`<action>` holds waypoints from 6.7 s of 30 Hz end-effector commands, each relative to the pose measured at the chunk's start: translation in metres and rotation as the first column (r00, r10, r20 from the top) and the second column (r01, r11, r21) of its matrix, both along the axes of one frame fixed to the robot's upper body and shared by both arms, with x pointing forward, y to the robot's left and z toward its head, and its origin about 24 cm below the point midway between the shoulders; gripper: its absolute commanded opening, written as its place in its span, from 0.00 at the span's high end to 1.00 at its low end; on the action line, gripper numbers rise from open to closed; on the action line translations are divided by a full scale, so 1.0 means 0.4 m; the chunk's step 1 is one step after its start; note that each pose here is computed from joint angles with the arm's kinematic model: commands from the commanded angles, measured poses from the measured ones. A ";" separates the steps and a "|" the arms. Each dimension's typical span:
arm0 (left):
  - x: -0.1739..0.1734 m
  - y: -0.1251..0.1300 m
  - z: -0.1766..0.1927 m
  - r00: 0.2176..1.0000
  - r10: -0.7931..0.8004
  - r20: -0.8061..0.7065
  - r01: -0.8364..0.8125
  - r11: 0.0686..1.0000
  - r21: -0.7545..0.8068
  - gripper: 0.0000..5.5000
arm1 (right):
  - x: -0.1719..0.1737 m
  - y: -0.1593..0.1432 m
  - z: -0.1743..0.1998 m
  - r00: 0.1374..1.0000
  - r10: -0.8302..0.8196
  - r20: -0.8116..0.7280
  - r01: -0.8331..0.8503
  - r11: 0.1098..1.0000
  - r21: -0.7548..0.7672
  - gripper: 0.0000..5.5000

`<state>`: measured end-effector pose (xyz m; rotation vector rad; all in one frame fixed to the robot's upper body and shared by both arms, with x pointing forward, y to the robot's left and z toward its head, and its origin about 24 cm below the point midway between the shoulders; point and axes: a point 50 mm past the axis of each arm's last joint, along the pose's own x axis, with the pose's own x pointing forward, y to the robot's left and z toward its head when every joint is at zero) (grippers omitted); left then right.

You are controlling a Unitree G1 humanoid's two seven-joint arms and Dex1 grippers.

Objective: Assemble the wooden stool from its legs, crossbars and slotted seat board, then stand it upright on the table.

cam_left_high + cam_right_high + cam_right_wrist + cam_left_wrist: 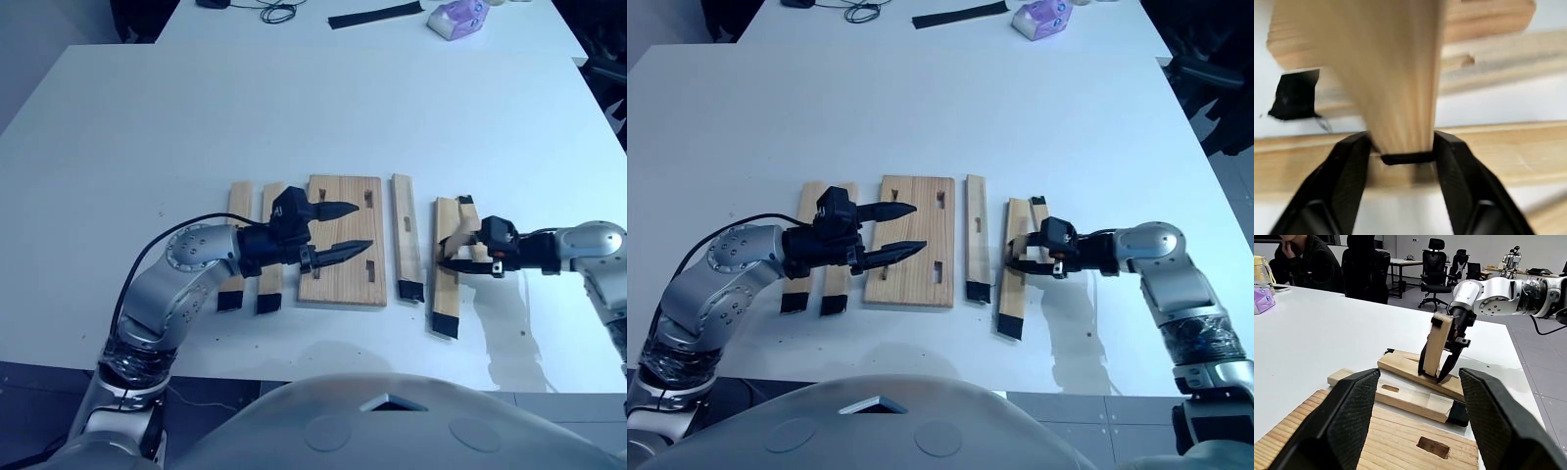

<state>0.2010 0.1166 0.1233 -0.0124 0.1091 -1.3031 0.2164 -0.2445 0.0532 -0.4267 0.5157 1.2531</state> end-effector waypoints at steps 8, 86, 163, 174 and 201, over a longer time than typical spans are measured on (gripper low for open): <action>0.006 0.007 0.000 1.000 -0.002 0.007 0.002 1.000 0.014 0.45 | 0.000 -0.013 -0.008 0.993 -0.093 0.076 0.091 0.996 0.023 0.37; 0.019 0.017 -0.005 0.998 0.060 0.000 -0.060 0.998 -0.002 0.45 | -0.024 0.137 0.327 0.986 -0.121 0.119 0.023 0.790 0.613 0.49; -0.027 0.043 -0.012 0.982 0.185 -0.023 -0.186 0.982 -0.026 0.45 | -0.258 0.151 -0.005 0.513 -0.855 -0.079 0.831 0.518 -0.204 0.32; -0.021 0.044 -0.010 0.984 0.176 -0.023 -0.177 0.984 -0.023 0.45 | -0.253 0.124 -0.035 0.477 -0.879 0.016 0.863 0.464 -0.201 0.38; 0.109 0.098 0.051 0.936 0.351 0.004 -0.347 0.926 -0.150 0.45 | -0.051 0.152 0.247 0.725 -0.683 0.087 0.590 0.681 0.435 0.62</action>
